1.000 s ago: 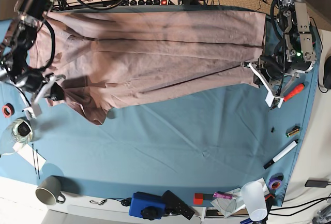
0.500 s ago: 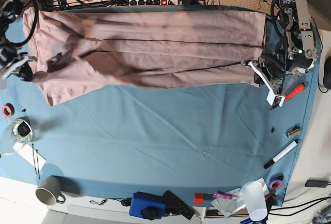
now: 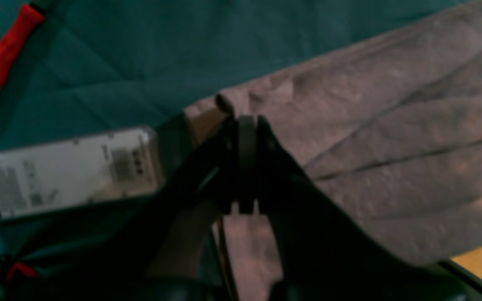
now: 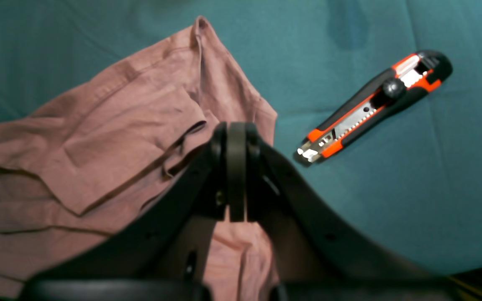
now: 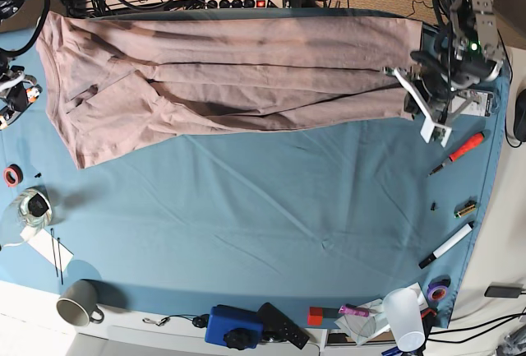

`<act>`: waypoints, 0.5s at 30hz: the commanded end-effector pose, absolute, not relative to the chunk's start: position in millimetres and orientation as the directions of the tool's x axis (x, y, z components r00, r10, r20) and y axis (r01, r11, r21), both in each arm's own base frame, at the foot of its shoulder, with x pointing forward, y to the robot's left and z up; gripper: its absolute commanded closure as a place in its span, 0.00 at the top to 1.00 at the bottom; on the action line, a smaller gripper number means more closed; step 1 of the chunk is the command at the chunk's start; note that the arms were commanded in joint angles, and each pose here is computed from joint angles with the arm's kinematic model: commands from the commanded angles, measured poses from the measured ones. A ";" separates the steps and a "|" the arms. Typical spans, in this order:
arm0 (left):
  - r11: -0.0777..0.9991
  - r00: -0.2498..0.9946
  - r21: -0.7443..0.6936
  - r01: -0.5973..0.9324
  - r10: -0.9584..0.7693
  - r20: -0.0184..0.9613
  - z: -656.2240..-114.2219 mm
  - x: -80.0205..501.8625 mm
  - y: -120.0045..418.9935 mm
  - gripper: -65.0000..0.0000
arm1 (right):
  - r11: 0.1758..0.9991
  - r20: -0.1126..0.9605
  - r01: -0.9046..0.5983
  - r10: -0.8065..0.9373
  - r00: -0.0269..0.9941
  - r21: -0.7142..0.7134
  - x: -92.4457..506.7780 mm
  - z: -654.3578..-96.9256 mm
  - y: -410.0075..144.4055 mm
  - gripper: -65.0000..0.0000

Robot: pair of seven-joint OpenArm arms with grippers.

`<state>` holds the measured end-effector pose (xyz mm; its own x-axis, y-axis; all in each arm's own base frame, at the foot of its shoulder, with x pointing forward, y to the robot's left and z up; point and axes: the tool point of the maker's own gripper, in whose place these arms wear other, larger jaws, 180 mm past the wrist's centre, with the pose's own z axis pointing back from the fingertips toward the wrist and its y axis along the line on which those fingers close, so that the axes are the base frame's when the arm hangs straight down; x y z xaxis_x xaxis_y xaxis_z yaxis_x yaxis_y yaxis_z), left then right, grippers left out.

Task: Fold the T-shirt properly
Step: 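Lift the hem corner with the right gripper and fold it toward the collar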

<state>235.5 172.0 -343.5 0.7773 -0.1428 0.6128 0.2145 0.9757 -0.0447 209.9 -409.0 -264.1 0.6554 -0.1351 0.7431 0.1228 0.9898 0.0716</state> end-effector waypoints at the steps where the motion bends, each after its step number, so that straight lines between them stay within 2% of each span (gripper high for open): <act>1: 0.975 0.740 -0.023 0.221 -0.152 0.655 -330.4 241.1 172.9 0.00 | 0.992 0.784 0.115 -0.111 0.610 0.051 215.5 -243.4 -414.7 0.00; 14: 0.975 0.720 -0.015 0.224 -0.155 0.676 -325.7 241.7 171.3 0.00 | 0.996 0.781 0.088 -0.075 0.620 0.025 212.3 -244.3 -414.3 0.00; 15: 0.975 0.720 -0.015 0.224 -0.155 0.676 -325.7 241.7 171.3 0.00 | 0.996 0.777 0.085 -0.072 0.625 0.024 211.6 -245.2 -414.1 0.03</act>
<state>235.8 169.9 -335.3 0.7483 -0.1507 0.6461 0.2220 0.9746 -0.0298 205.7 -410.5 -261.9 0.6522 -0.1128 0.7496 0.1059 0.9927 0.0573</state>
